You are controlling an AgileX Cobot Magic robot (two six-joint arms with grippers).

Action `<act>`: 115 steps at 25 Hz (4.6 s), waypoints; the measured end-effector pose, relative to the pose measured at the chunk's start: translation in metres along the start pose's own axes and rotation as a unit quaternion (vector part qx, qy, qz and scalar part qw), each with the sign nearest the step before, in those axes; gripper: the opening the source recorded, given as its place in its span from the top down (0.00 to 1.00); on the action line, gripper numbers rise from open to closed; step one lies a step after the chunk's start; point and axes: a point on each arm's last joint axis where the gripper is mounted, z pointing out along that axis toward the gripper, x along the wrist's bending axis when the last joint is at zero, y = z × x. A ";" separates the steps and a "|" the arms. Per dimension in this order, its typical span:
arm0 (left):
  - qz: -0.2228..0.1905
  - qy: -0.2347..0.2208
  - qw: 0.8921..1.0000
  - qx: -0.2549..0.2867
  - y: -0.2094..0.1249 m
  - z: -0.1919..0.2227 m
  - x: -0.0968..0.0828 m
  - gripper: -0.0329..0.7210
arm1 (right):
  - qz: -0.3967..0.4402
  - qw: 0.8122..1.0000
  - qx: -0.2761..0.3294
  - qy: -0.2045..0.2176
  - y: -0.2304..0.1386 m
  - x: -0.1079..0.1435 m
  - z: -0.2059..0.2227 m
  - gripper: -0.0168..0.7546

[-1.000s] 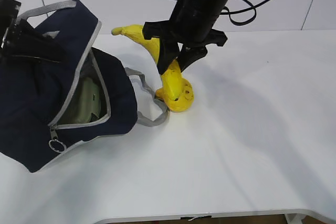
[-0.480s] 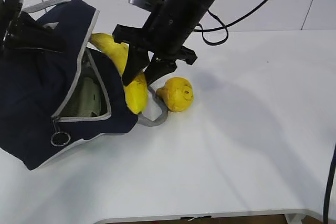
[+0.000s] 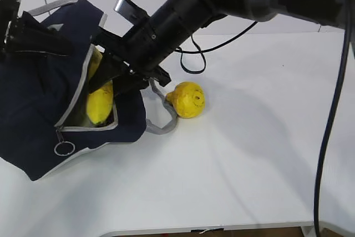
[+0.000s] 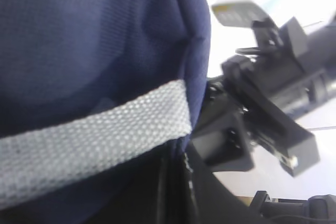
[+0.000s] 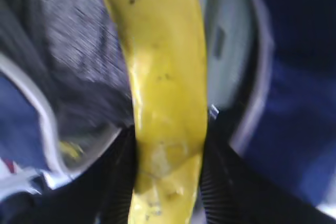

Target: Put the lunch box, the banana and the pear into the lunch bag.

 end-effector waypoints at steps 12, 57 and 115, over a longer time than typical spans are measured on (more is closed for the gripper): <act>0.000 -0.008 1.000 0.006 -0.001 0.000 -0.001 0.98 | 0.003 0.997 -0.051 0.053 0.012 -0.007 0.030 0.53; -0.039 0.063 0.997 -0.024 -0.002 -0.057 0.044 0.98 | -0.156 0.932 -0.039 -0.325 0.011 -0.003 -0.084 0.29; -0.031 0.083 0.996 -0.002 -0.006 -0.058 0.047 0.98 | -0.269 0.888 0.026 -0.372 0.018 -0.034 -0.059 0.20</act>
